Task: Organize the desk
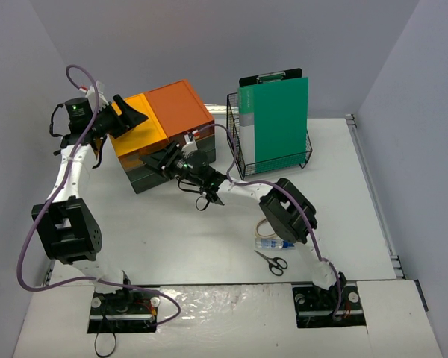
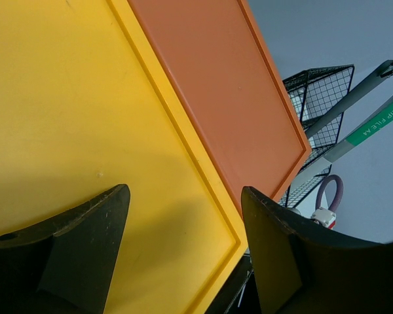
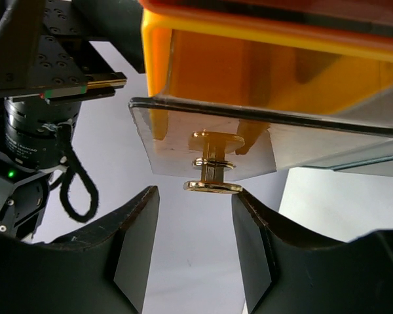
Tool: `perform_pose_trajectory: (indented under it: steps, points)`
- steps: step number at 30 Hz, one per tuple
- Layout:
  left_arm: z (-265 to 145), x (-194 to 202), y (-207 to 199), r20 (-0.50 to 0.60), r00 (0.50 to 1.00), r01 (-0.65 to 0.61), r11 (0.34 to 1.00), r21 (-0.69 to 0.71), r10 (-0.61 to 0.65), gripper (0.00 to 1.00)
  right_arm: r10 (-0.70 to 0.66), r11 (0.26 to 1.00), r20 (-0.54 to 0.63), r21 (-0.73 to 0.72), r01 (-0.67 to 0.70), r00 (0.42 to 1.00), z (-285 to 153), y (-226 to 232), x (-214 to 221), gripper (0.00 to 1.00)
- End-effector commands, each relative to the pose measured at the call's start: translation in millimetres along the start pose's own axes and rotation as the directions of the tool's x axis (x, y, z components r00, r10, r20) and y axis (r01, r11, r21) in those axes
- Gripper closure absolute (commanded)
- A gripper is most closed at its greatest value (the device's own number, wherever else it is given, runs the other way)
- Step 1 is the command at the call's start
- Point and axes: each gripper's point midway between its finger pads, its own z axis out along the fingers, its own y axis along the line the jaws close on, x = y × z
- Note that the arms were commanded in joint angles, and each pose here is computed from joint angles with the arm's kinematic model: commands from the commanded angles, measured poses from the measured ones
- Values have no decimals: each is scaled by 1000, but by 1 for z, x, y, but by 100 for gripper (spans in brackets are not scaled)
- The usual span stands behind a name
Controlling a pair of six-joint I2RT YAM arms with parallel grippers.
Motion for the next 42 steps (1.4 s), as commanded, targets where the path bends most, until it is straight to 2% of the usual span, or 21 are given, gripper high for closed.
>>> perform_pose_trajectory:
  steps: [1,20,23,32,42]
  points:
    - [1,10,24,-45,998,41,996,-74,-44,34,-10,983,49,-184,19,999,5,66,-24,54]
    - [-2,10,22,-44,998,32,997,-76,-36,34,21,994,79,-106,-13,997,8,30,-39,57]
    - [-3,10,23,-44,998,34,996,-78,-37,34,25,995,86,-99,-16,996,7,29,-42,65]
    - [-7,13,25,-42,998,37,996,-87,-41,34,14,998,93,-54,-9,996,0,21,-42,99]
    - [-9,20,29,-48,998,43,995,-92,-48,34,0,1000,70,22,-1,998,-39,17,-24,100]
